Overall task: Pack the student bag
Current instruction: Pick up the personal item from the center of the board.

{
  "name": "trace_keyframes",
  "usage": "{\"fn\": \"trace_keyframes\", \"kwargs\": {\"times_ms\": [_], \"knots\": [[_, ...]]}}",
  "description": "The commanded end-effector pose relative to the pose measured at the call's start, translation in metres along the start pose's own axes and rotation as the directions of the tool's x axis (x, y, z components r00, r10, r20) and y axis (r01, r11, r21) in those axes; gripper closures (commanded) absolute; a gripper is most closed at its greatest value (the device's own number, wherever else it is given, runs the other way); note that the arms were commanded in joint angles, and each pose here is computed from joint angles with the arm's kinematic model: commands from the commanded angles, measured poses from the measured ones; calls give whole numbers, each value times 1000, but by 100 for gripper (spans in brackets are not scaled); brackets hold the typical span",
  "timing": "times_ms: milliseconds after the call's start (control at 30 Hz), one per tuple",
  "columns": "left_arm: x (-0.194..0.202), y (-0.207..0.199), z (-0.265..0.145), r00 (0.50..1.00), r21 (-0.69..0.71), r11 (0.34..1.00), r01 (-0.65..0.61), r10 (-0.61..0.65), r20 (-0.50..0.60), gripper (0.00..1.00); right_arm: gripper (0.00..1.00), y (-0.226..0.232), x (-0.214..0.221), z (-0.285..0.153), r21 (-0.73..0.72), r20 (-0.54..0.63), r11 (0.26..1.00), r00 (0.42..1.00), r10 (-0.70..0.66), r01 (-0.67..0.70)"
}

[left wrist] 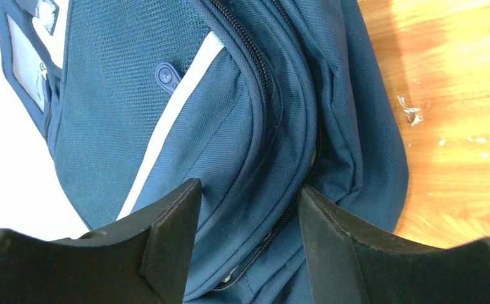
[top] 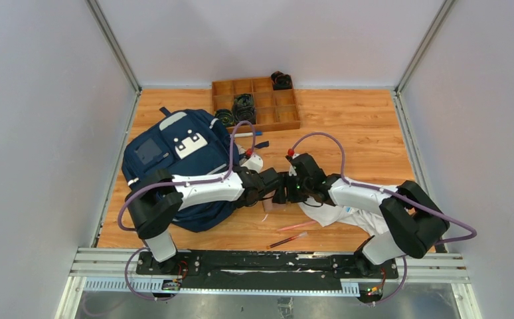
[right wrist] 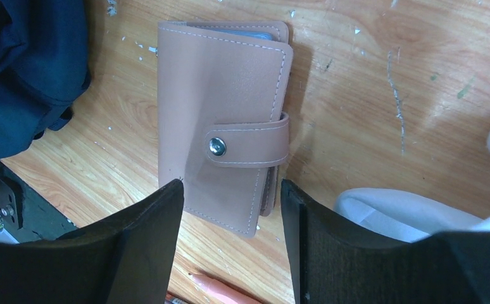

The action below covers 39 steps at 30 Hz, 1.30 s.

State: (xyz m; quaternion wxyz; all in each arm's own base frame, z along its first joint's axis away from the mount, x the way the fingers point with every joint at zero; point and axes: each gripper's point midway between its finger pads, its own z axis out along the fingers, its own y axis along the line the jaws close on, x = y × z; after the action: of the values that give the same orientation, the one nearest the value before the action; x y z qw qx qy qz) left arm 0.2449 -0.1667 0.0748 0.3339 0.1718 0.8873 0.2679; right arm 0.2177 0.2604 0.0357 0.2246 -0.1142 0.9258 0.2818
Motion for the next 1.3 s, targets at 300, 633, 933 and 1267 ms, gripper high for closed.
{"fn": "trace_keyframes", "kwargs": {"times_ms": [300, 633, 933, 1267], "knots": [[-21, 36, -8, 994, -151, 984, 90, -78, 79, 89, 32, -5, 2, -5, 14, 0, 1000, 1000, 16, -16], [-62, 111, -50, 935, -34, 947, 320, -310, 172, 100, 21, 11, 7, 0, -96, -16, 995, 1000, -8, 6], [-63, 130, -56, 889, 82, 903, 422, -430, 155, 100, 22, -36, 28, 24, 235, -137, 949, 974, -180, 208], [-54, 133, -54, 874, 105, 884, 456, -467, 133, 100, 10, -26, 35, 26, 363, -190, 871, 942, -277, 330]]}}
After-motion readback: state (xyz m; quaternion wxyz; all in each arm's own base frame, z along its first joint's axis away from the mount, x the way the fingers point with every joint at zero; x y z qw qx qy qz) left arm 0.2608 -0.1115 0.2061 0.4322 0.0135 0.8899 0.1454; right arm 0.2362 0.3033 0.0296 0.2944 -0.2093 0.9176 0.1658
